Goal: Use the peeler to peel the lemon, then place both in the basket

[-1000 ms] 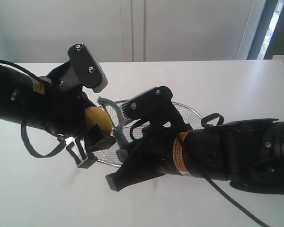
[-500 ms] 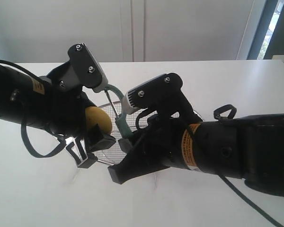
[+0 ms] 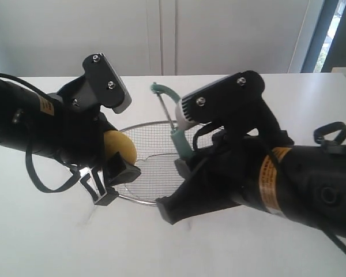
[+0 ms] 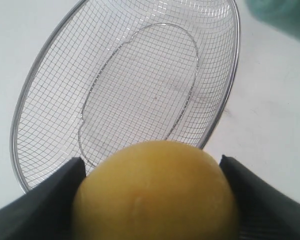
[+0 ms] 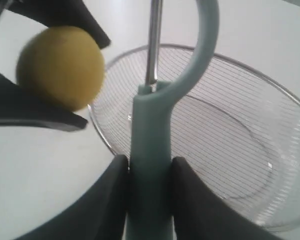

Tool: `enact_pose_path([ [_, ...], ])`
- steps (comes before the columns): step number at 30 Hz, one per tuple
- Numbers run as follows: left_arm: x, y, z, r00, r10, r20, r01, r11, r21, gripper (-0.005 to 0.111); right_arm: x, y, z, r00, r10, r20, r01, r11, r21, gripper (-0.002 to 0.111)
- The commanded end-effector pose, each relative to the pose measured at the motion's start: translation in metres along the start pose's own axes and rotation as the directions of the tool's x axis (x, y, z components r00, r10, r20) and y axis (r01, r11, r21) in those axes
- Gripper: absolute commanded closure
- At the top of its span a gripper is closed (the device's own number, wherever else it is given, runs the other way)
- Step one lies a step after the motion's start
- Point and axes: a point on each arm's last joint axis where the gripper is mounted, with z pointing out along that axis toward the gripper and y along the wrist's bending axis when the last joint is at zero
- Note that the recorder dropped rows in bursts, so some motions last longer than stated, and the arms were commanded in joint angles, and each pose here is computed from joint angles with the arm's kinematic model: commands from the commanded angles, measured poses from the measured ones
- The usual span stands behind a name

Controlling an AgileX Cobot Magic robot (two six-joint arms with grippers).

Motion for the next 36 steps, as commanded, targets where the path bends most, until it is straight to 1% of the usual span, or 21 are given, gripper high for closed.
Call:
enact_pose_path([
  [1,-0.003,-0.001,-0.002,1.0,-0.016,0.009,0.016,1.0,0.008,0.107,0.006,-0.016,-0.02,0.995,-0.009,-0.095,0.023,0.989,0.148,0.108],
  [5,-0.003,-0.001,-0.002,1.0,-0.016,0.007,0.016,1.0,0.009,0.107,0.013,-0.034,-0.035,0.982,-0.009,-0.189,0.068,0.95,0.306,0.108],
  [7,-0.002,-0.002,-0.002,1.0,-0.016,0.004,0.016,1.0,0.012,0.107,0.016,-0.042,-0.04,0.974,-0.01,-0.226,0.098,0.918,0.383,0.108],
  [8,-0.002,-0.002,-0.002,1.0,-0.016,0.004,0.016,1.0,0.012,0.107,0.017,-0.045,-0.041,0.971,-0.018,-0.238,0.118,0.903,0.412,0.108],
  [11,-0.002,-0.002,-0.002,1.0,-0.016,0.004,0.016,1.0,0.012,0.107,0.021,-0.052,-0.04,0.968,-0.059,-0.242,0.166,0.877,0.451,0.108],
  [14,-0.002,-0.002,-0.002,1.0,-0.019,0.004,0.019,1.0,0.012,0.107,0.024,-0.059,-0.037,0.97,-0.051,-0.237,0.159,0.874,0.46,0.108],
  [21,-0.002,-0.002,-0.002,1.0,-0.019,0.004,0.019,1.0,0.012,0.107,0.021,-0.081,-0.031,0.983,0.02,-0.185,0.074,0.871,0.486,0.108],
  [24,-0.002,-0.002,-0.002,1.0,-0.019,-0.002,0.019,1.0,0.016,0.107,0.02,-0.086,-0.03,0.986,0.04,-0.161,0.044,0.874,0.483,0.108],
  [27,0.0,-0.003,-0.002,1.0,-0.017,-0.022,0.017,0.999,0.031,0.107,0.018,-0.087,-0.03,0.983,0.053,-0.177,0.034,0.889,0.457,0.108],
  [31,0.001,-0.004,-0.002,1.0,-0.016,-0.027,0.017,0.999,0.035,0.107,0.013,-0.086,-0.027,0.972,0.042,-0.232,0.061,0.907,0.418,0.108],
  [36,0.001,-0.003,-0.002,0.999,0.005,-0.035,-0.004,1.0,0.028,0.107,-0.005,-0.083,-0.022,0.967,0.015,-0.255,0.086,0.92,0.383,0.108],
])
